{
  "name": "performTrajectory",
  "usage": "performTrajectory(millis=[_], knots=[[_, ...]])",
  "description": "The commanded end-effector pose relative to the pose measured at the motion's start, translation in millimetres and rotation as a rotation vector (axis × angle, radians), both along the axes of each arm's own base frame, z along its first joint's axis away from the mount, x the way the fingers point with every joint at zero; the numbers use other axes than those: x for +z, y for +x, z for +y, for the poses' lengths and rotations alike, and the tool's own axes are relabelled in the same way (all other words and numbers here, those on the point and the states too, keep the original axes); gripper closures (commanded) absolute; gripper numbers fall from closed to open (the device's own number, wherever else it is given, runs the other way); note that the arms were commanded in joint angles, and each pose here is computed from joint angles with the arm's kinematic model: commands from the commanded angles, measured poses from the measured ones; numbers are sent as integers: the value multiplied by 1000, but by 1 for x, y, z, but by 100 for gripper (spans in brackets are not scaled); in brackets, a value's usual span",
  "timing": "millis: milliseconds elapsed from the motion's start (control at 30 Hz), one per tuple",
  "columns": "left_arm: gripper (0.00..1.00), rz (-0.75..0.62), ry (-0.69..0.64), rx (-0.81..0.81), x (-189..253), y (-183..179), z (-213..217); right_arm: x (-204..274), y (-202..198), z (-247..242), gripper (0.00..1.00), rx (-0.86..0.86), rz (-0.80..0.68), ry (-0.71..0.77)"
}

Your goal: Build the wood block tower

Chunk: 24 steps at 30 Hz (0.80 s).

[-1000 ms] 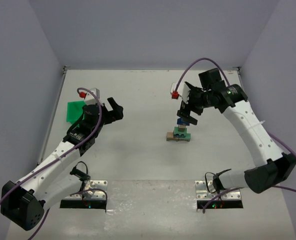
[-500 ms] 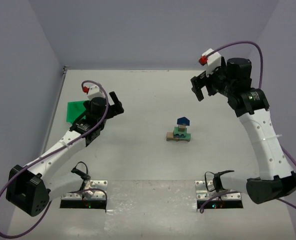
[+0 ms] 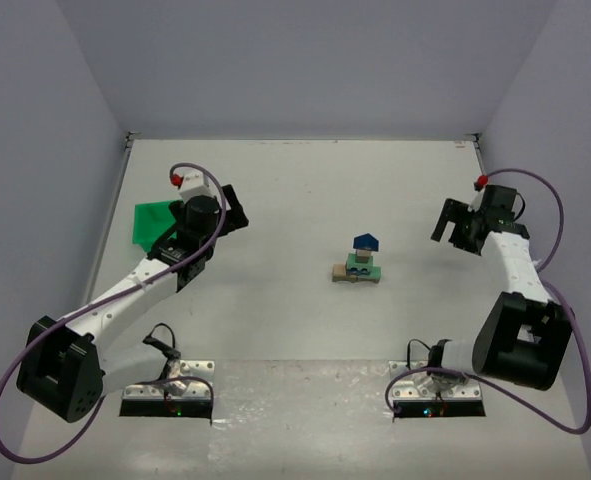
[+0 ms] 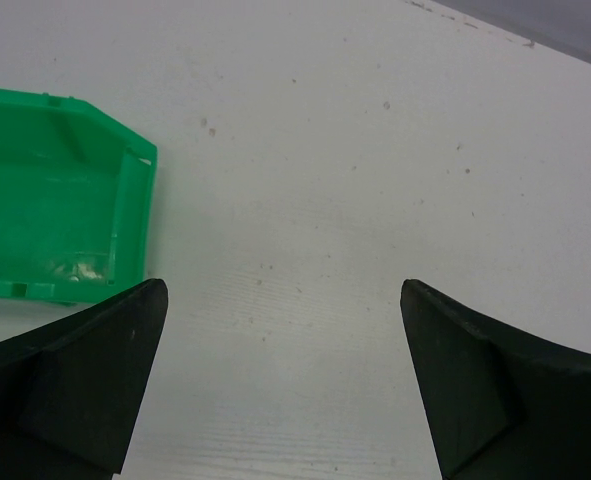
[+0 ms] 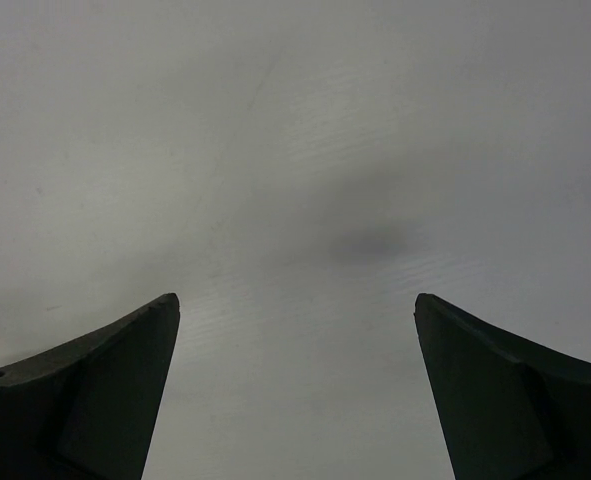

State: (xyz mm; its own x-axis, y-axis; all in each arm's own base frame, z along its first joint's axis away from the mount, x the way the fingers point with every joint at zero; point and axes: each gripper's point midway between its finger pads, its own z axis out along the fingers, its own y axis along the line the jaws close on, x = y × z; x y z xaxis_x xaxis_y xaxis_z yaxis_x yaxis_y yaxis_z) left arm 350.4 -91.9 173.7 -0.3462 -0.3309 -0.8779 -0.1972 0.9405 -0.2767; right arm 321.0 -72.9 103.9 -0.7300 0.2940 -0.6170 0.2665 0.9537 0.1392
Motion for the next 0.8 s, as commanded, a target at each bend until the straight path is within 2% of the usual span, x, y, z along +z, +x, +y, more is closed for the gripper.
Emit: performTrajectory(millis=[0,133,367,767], knots=[[0,-84,-10,33,15,5,7,-5,-4,-11,1,-170,-122,-10],[0,-112,-22,41,19,1,10,-5,-11,-19,1,-233,-154,-43],[0,-130,-26,55,21,-7,16,15,-4,-7,1,-200,-309,-4],[0,-168,-44,46,27,-15,18,29,-15,-18,1,-280,-389,-53]])
